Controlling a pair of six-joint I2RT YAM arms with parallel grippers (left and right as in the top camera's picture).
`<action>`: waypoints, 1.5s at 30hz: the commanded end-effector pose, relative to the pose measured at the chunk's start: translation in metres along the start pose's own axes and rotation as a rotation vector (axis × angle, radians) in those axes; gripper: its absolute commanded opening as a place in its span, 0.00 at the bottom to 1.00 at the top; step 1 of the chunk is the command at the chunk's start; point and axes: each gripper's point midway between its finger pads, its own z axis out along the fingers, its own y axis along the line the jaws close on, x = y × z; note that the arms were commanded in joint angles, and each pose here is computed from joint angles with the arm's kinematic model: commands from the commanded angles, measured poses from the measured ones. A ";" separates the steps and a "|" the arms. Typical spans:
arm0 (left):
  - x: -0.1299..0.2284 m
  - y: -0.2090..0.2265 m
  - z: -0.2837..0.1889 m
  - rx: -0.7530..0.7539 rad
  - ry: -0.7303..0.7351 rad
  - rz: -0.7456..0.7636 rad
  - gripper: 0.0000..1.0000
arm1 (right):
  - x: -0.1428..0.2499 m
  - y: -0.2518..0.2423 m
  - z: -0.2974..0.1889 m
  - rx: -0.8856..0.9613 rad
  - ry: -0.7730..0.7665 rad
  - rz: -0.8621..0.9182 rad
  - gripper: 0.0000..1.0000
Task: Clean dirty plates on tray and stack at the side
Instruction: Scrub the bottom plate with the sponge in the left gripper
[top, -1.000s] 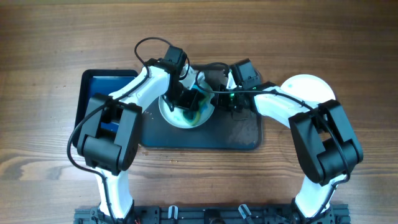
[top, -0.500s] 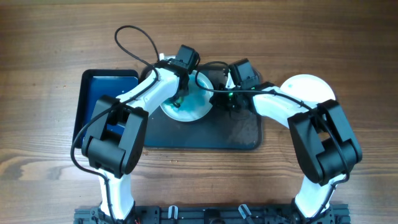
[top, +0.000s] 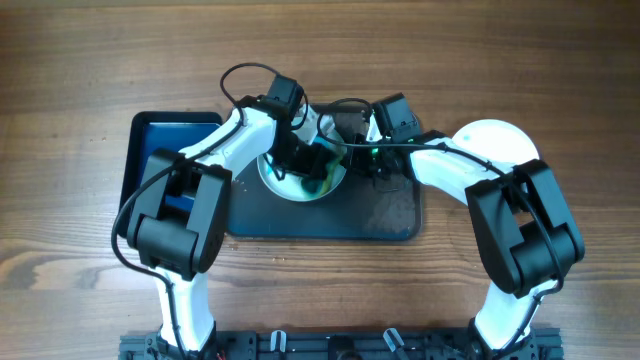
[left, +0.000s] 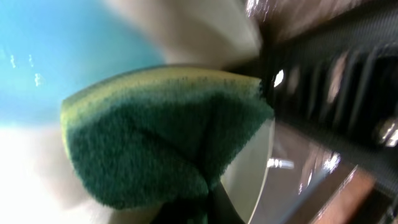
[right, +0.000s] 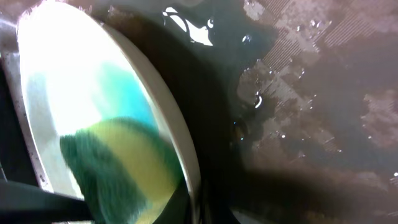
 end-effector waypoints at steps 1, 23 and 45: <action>-0.023 0.002 0.009 -0.017 -0.087 -0.061 0.04 | 0.008 -0.007 0.007 0.019 0.022 0.020 0.04; 0.041 -0.027 0.007 0.126 0.164 -0.068 0.04 | 0.008 -0.006 0.007 0.015 0.024 0.016 0.05; 0.015 0.157 -0.094 -1.171 -0.356 -0.639 0.04 | 0.008 -0.004 0.007 0.005 0.028 0.002 0.04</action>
